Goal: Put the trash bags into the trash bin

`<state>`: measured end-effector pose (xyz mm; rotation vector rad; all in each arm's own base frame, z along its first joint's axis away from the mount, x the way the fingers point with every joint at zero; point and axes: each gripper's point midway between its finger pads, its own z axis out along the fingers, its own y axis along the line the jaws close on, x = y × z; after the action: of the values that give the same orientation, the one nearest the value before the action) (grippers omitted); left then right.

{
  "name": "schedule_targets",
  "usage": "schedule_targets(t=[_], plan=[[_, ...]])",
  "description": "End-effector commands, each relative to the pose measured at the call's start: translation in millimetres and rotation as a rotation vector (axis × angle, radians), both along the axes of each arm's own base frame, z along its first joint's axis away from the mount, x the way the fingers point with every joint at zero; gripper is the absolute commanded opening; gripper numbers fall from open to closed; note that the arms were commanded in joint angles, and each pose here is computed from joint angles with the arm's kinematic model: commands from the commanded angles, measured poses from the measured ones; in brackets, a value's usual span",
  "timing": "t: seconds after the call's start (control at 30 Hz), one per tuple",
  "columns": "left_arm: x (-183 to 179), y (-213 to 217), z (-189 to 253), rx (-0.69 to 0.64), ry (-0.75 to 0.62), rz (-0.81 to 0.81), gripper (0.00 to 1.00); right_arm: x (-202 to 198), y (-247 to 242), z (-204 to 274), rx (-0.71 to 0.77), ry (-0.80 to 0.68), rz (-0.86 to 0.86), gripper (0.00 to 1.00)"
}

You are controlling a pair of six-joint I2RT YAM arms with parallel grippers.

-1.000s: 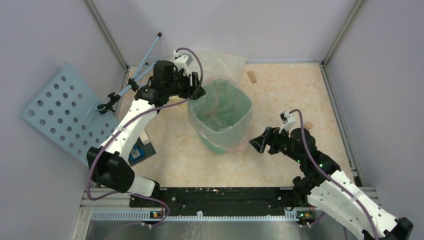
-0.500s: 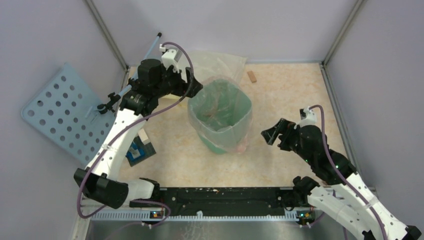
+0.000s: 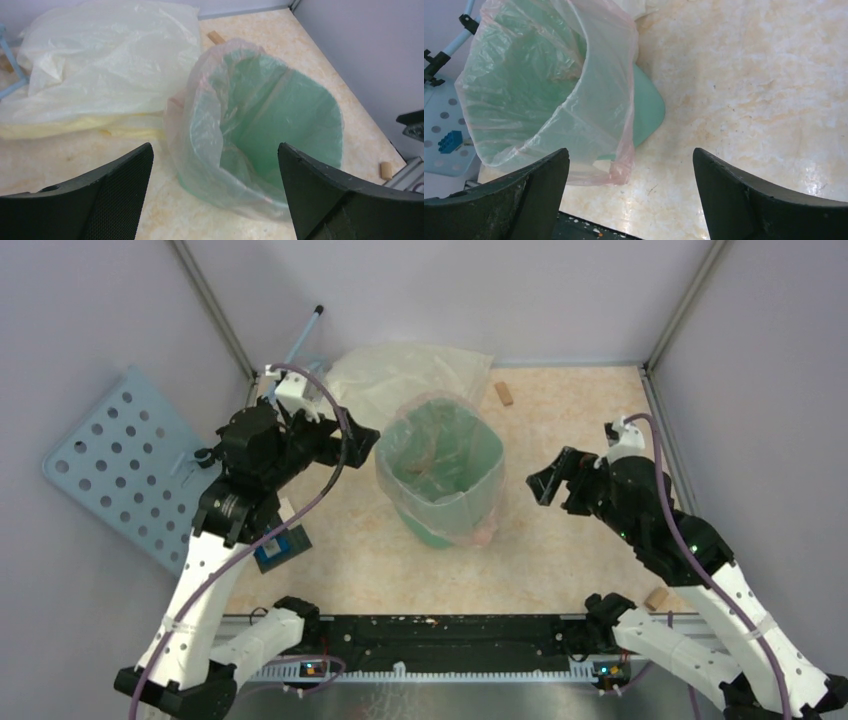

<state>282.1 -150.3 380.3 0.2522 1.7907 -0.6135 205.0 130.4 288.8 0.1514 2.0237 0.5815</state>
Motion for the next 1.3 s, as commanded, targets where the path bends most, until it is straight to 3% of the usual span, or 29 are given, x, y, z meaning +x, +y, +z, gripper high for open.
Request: schedule_targets(t=[0.0, 0.23, 0.4, 0.83, 1.0, 1.13, 1.27], plan=[[-23.1, 10.4, -15.5, -0.035, 0.014, 0.032, 0.99, 10.1, 23.9, 19.6, 0.042, -0.018, 0.070, 0.93], [-47.7, 49.9, -24.4, 0.079, -0.024, 0.158, 0.99, 42.1, 45.6, 30.8, 0.027, 0.026, 0.038, 0.89], [-58.4, 54.4, -30.4, 0.079, -0.040, 0.159, 0.99, 52.8, 56.8, 33.0, -0.024, 0.036, 0.010, 0.88], [-57.5, 42.6, -46.8, 0.067, -0.015, 0.101, 0.99, 92.7, 70.8, 16.9, -0.218, 0.066, -0.087, 0.56], [-58.5, 46.9, -45.9, 0.090, -0.027, 0.113, 0.99, 99.6, 86.9, 6.1, -0.258, 0.088, -0.021, 0.51], [-58.4, 48.3, -43.6, 0.110, -0.036, 0.110, 0.99, 102.9, 89.9, 5.3, -0.306, 0.103, 0.008, 0.33], [-58.1, 48.8, -44.2, 0.130, -0.040, 0.104, 0.99, 102.7, 90.7, -3.8, -0.365, 0.128, 0.052, 0.36]])
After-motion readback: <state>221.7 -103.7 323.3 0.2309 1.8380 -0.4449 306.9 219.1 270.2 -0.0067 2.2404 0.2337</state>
